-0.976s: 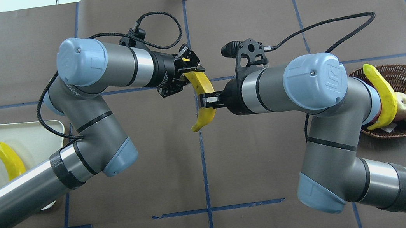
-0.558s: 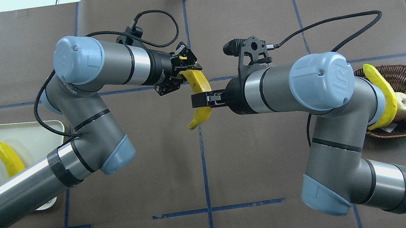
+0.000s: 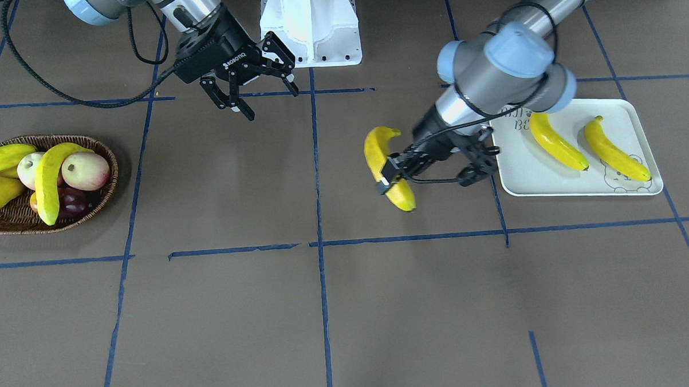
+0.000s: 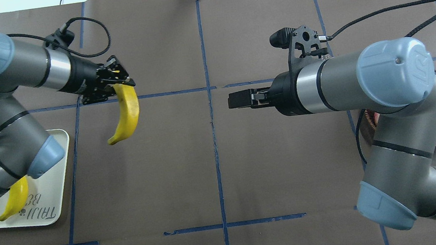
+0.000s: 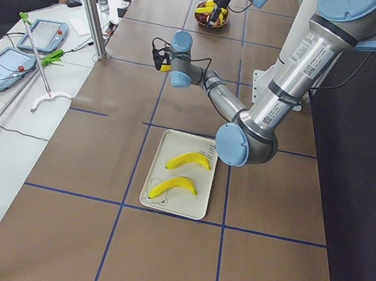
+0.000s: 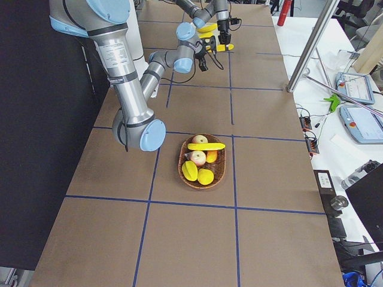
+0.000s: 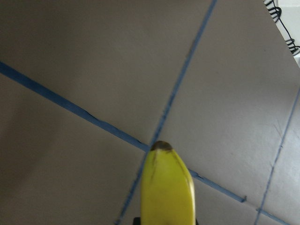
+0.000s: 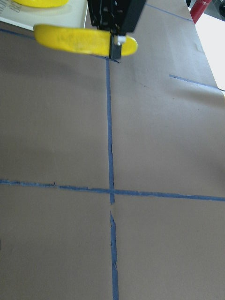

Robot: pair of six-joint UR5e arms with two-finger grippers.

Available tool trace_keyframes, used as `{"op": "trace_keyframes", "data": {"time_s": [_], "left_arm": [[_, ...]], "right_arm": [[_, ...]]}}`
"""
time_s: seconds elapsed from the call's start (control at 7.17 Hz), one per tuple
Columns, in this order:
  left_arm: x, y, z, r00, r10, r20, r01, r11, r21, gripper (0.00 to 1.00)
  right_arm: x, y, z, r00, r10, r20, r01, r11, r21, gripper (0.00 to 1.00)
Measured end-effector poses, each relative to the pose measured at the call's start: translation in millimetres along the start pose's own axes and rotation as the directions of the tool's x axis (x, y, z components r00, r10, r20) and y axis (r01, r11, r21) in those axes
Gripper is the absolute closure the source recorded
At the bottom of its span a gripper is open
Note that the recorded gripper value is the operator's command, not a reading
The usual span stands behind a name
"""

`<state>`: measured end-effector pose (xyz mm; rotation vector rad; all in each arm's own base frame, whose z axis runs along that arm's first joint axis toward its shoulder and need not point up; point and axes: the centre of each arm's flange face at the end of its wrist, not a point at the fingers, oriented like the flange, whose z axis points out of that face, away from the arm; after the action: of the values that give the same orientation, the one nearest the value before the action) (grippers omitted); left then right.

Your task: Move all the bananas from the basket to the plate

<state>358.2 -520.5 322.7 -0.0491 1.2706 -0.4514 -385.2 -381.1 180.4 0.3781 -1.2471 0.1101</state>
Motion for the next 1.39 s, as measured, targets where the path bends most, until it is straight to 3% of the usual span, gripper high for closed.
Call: {"op": "trace_keyframes", "data": {"time_s": [0.28,0.42,0.56,0.98,1.39], "left_arm": [[-113.9,-11.2,-33.3,0.984,0.1,0.149,-0.105,0.994,0.028,1.0],[-148.6,-11.8,-40.7,0.974,0.106,0.199,-0.117,0.992,0.045,0.85],[-170.7,-11.5,-43.9,0.966,0.11,0.232,-0.126,0.991,0.054,0.02],[-219.7,-12.5,-51.0,0.933,0.173,0.315,-0.207,0.975,0.077,0.0],[-214.2,-5.5,-61.0,0.933,0.197,0.3,-0.229,0.97,0.076,0.0]], "right_arm": [[34.1,-6.7,-10.9,0.999,0.019,-0.05,-0.018,1.0,0.013,0.0],[55.7,-10.2,-16.3,0.996,0.028,-0.082,-0.027,1.0,0.017,0.0],[75.0,-17.4,-23.9,0.994,0.035,-0.107,-0.033,0.999,0.016,0.0],[158.8,-46.2,-62.6,0.982,-0.021,-0.187,0.011,0.999,-0.052,0.0],[249.2,-49.0,-97.5,0.95,-0.135,-0.283,0.105,0.987,-0.118,0.0]]}}
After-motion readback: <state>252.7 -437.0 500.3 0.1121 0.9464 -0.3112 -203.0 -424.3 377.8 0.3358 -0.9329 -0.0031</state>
